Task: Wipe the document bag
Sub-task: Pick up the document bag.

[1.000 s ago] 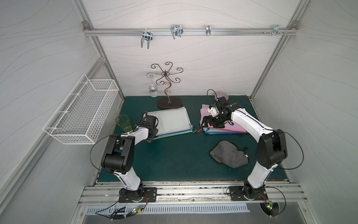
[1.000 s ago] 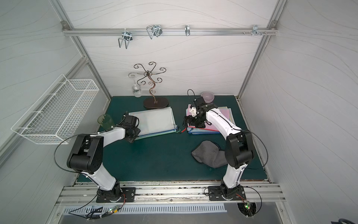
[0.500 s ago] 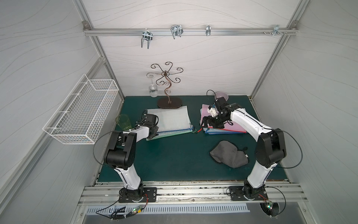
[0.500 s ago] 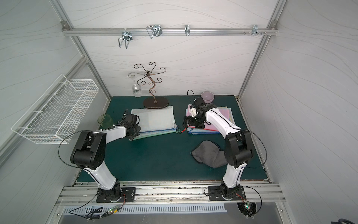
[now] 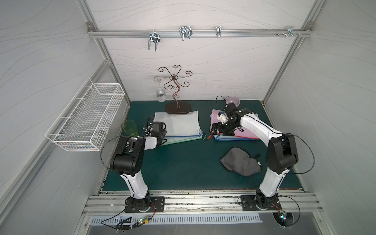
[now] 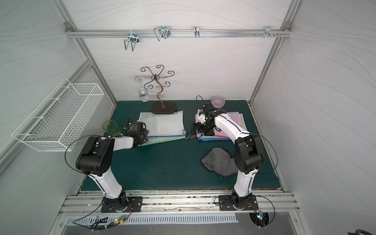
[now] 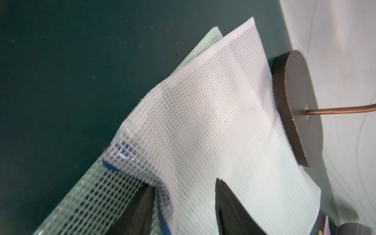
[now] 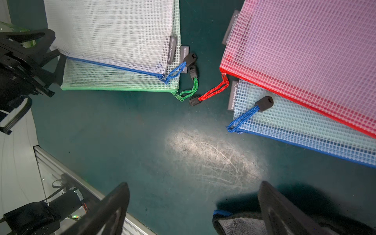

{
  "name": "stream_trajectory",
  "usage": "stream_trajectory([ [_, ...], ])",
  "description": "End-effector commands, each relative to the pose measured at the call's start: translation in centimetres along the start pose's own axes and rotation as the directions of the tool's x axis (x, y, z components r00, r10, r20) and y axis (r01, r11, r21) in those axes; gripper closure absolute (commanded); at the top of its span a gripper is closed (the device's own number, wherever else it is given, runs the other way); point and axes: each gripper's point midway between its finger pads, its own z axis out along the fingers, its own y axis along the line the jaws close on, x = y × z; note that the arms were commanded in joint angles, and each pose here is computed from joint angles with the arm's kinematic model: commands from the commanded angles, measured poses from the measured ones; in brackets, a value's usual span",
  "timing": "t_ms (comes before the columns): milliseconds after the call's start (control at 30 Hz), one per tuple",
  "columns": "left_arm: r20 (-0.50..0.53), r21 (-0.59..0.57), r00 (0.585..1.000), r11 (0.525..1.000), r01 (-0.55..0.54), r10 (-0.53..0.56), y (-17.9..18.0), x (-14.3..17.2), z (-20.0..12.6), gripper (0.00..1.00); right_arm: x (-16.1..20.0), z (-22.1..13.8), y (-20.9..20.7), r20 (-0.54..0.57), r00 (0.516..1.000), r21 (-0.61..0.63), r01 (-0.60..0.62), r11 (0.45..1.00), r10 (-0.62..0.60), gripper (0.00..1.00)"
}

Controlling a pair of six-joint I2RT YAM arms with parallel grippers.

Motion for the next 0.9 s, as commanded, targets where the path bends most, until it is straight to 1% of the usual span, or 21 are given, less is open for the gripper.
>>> stream_trajectory([
  [0,-0.201,-0.082,0.979,0.997,0.005,-0.022,4.6,5.8,1.8,0.48,-0.4,0.0,0.6,-0.001,1.0,-0.021,-0.006,1.0,0.006,0.01],
  [67,-0.2,-0.063,0.979,0.998,0.008,-0.021,4.3,5.9,2.0,0.49,-0.4,0.0,0.6,0.0,1.0,-0.019,-0.005,1.0,0.005,0.01],
  [100,-0.205,-0.051,0.979,0.999,0.01,-0.02,4.1,6.0,2.1,0.52,-0.4,0.0,0.6,-0.001,1.0,-0.02,-0.004,1.0,0.004,0.01],
  [200,-0.216,-0.035,0.976,0.999,0.011,-0.018,3.7,6.1,2.0,0.68,-0.3,-0.1,0.7,-0.002,1.0,-0.022,-0.002,1.0,0.002,0.01],
  [267,-0.212,-0.031,0.977,1.0,0.005,-0.012,3.4,5.9,1.5,0.81,-0.4,-0.2,0.8,0.002,1.0,-0.022,0.0,1.0,0.0,0.01],
  [333,-0.209,-0.028,0.978,1.0,-0.007,0.001,3.0,5.5,0.9,0.9,-0.3,-0.3,1.0,0.003,1.0,-0.025,0.001,1.0,-0.001,0.01],
  [400,-0.198,-0.007,0.98,1.0,-0.022,0.02,2.1,4.9,-0.1,0.96,-0.4,-0.5,1.3,0.007,1.0,-0.028,0.008,1.0,-0.008,0.01],
  [500,-0.174,0.037,0.983,0.998,-0.052,0.058,0.2,3.6,-2.2,1.0,-0.3,-1.0,1.7,0.015,1.0,-0.031,0.016,0.999,-0.016,0.01],
  [567,-0.155,0.078,0.983,0.993,-0.086,0.097,-1.6,2.5,-4.0,1.0,-0.4,-1.4,2.1,0.026,0.999,-0.037,0.022,0.999,-0.021,0.01],
  [667,-0.166,0.127,0.974,0.983,-0.136,0.156,-3.5,1.8,-6.8,1.0,-0.4,-2.2,2.4,0.033,0.999,-0.034,0.022,0.999,-0.021,0.01],
  [767,-0.198,0.151,0.957,0.971,-0.183,0.211,-3.9,2.0,-9.9,1.0,0.2,-2.8,2.3,0.025,1.0,-0.017,0.02,1.0,-0.019,0.01],
  [800,-0.207,0.156,0.952,0.968,-0.197,0.226,-3.8,2.3,-10.8,1.0,0.4,-3.0,2.2,0.022,1.0,-0.01,0.017,1.0,-0.017,0.01],
  [867,-0.258,0.15,0.933,0.964,-0.219,0.252,-2.6,3.4,-12.6,1.0,1.5,-3.2,1.4,-0.007,1.0,0.032,-0.006,0.999,0.006,0.01],
])
